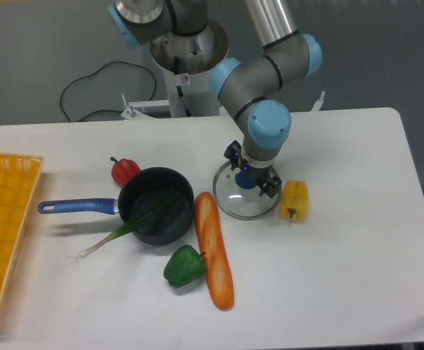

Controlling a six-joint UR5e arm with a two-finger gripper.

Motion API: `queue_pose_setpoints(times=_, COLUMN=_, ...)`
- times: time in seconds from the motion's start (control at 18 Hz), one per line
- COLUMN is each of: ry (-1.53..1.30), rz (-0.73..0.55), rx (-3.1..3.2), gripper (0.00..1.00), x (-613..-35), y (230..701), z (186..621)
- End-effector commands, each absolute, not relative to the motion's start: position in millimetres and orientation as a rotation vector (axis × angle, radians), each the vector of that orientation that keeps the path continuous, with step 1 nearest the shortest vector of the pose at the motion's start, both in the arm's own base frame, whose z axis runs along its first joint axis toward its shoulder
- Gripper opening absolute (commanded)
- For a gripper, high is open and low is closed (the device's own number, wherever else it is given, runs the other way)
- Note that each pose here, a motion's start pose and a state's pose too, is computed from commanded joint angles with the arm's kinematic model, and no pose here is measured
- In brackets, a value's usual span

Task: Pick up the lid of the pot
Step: 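Lower the gripper onto the lid knob and close on it, then lift the glass lid up off the table by its knob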

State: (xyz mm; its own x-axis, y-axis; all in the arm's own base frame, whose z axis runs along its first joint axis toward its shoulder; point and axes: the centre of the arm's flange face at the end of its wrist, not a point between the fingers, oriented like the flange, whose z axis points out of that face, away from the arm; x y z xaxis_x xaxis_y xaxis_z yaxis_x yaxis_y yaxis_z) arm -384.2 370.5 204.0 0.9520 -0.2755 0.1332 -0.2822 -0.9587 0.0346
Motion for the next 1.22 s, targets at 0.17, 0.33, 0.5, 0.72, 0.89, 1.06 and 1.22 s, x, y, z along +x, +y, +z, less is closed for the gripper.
queue_pose_setpoints(times=0.17, ry=-0.438, rz=0.195, rx=3.048, gripper=0.88, x=-384, y=371, z=204)
queue_pose_setpoints(times=0.33, ry=-0.441, rz=0.192, rx=3.047, gripper=0.7, x=-384, y=372, z=205)
queue_pose_setpoints(times=0.5, ry=-0.441, rz=0.194, rx=3.046, gripper=0.62, x=-383, y=372, z=205)
queue_pose_setpoints(times=0.72, ry=-0.445, rz=0.189, rx=3.043, gripper=0.49, x=-383, y=373, z=206)
queue_pose_setpoints(times=0.89, ry=-0.446, rz=0.187, rx=3.044, gripper=0.44, x=-385, y=373, z=207)
queue_pose_setpoints(times=1.06, ry=-0.446, rz=0.172, rx=3.049, gripper=0.43, x=-388, y=375, z=211)
queue_pose_setpoints(times=1.22, ry=-0.451, rz=0.176, rx=3.045, gripper=0.43, x=-394, y=379, z=221)
